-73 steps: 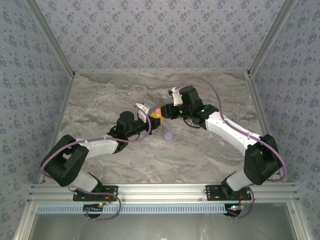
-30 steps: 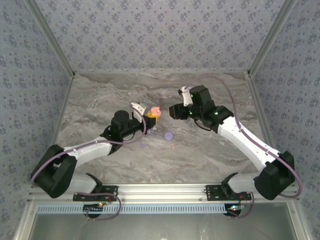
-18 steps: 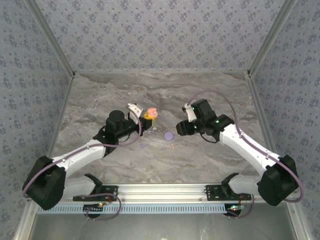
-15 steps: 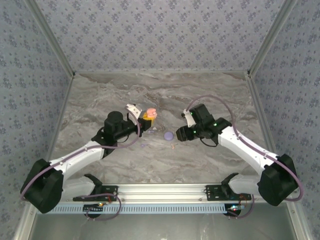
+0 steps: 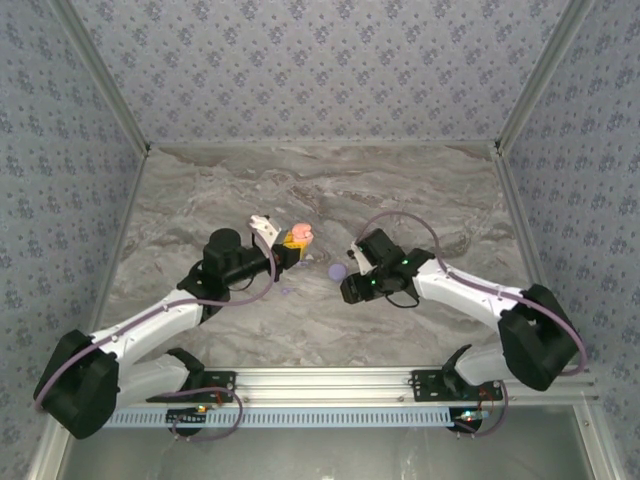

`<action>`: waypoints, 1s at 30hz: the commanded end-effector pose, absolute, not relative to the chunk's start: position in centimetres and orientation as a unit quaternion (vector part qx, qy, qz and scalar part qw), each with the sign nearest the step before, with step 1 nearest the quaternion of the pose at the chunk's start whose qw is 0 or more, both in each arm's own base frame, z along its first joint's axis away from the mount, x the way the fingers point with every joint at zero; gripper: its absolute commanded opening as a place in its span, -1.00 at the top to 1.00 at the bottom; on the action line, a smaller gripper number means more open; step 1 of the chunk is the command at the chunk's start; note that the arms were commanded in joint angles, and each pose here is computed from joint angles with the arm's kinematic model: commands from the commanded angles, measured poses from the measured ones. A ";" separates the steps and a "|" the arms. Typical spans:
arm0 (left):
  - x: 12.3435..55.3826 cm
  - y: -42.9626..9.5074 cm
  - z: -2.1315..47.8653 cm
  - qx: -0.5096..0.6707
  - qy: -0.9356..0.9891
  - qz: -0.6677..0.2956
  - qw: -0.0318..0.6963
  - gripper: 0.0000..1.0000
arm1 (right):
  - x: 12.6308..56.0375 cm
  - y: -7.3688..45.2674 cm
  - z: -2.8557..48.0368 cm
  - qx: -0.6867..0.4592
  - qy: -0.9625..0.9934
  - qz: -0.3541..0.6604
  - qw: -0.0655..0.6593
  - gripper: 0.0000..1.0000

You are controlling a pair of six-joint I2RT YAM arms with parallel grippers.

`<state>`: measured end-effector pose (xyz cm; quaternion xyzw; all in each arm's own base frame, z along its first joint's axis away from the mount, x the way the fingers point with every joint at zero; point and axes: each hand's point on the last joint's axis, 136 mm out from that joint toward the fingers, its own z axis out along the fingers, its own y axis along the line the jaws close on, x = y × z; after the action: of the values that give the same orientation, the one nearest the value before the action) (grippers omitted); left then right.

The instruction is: Insert wireless bluetooth earbuds into charging case

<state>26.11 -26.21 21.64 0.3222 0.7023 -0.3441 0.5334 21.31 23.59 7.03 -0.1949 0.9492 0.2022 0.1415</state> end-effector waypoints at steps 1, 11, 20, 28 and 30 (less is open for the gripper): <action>25.6 -26.2 22.6 0.336 0.687 -0.347 0.543 0.63 | 22.0 24.3 6.3 -0.176 0.956 0.189 0.141 0.01; 25.1 -26.3 22.7 0.342 0.680 -0.354 0.544 0.63 | 22.5 24.7 4.6 -0.171 0.966 0.143 0.133 0.05; 24.9 -26.2 22.3 0.354 0.674 -0.347 0.548 0.63 | 23.2 25.2 3.7 -0.164 0.969 0.132 0.131 0.10; 24.8 -26.3 22.4 0.360 0.672 -0.343 0.549 0.63 | 23.3 25.4 2.7 -0.167 0.971 0.122 0.119 0.15; 24.9 -26.3 22.4 0.360 0.671 -0.344 0.549 0.63 | 23.3 25.3 2.4 -0.167 0.972 0.117 0.116 0.16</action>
<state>25.21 -26.08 20.51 0.3472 0.6967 -0.3382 0.5289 22.76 25.10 2.29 -0.1719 0.9705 0.1283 0.1101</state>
